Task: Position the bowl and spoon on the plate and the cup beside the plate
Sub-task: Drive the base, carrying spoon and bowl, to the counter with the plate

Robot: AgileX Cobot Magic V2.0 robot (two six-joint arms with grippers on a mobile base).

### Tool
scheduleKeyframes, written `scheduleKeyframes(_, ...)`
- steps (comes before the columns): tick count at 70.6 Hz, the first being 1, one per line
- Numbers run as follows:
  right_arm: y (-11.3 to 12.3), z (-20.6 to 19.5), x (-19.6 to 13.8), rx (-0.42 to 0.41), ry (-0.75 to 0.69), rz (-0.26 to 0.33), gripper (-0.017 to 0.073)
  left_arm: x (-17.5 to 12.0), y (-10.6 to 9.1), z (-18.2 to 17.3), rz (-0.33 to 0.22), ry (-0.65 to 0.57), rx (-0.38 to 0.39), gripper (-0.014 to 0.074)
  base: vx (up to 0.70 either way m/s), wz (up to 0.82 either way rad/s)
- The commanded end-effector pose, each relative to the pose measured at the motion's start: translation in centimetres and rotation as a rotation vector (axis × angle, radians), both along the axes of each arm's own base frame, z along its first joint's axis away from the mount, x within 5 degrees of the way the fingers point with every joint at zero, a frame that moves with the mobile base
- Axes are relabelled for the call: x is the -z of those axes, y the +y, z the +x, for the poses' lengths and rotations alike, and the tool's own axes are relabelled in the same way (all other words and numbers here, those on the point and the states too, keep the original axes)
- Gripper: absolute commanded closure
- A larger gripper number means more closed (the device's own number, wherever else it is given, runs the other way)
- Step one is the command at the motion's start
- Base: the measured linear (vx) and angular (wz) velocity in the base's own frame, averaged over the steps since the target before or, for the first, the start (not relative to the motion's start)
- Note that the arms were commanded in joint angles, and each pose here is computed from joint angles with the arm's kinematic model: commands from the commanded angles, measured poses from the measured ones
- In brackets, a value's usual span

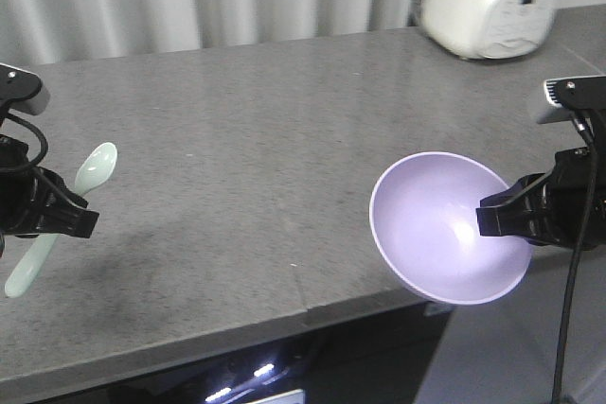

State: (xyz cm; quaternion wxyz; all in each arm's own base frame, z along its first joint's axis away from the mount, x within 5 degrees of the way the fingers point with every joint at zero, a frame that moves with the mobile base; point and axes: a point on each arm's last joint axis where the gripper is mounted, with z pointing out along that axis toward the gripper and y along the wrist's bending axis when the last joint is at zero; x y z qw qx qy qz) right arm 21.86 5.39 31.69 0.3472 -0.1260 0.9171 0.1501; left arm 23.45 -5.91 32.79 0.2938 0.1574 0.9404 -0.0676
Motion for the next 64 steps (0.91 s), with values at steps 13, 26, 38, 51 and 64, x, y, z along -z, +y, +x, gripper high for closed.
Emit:
scheduleKeyframes(13, -0.07, 0.06, -1.63, 0.028, -0.092, 0.032, 0.0562, -1.6, -0.17, -0.08, -0.039, -0.092, -0.007, 0.0514, -0.12, -0.51)
scheduleKeyframes(26, -0.07, 0.06, -1.63, 0.028, -0.092, 0.032, 0.0562, -1.6, -0.17, -0.08, -0.039, -0.092, -0.007, 0.0514, -0.12, -0.48)
scheduleKeyframes(38, -0.07, 0.06, -1.63, 0.028, -0.092, 0.032, 0.0562, -1.6, -0.17, -0.08, -0.039, -0.092, -0.007, 0.0514, -0.11, -0.47)
scheduleKeyframes(51, -0.07, 0.04, -1.61, 0.026, -0.089, 0.032, 0.0562, -1.6, -0.17, -0.08, -0.039, -0.092, -0.007, 0.0514, -0.1, -0.45)
scheduleKeyframes(64, -0.07, 0.04, -1.61, 0.026, -0.089, 0.032, 0.0562, -1.6, -0.17, -0.08, -0.039, -0.092, -0.007, 0.0514, -0.07, -0.42)
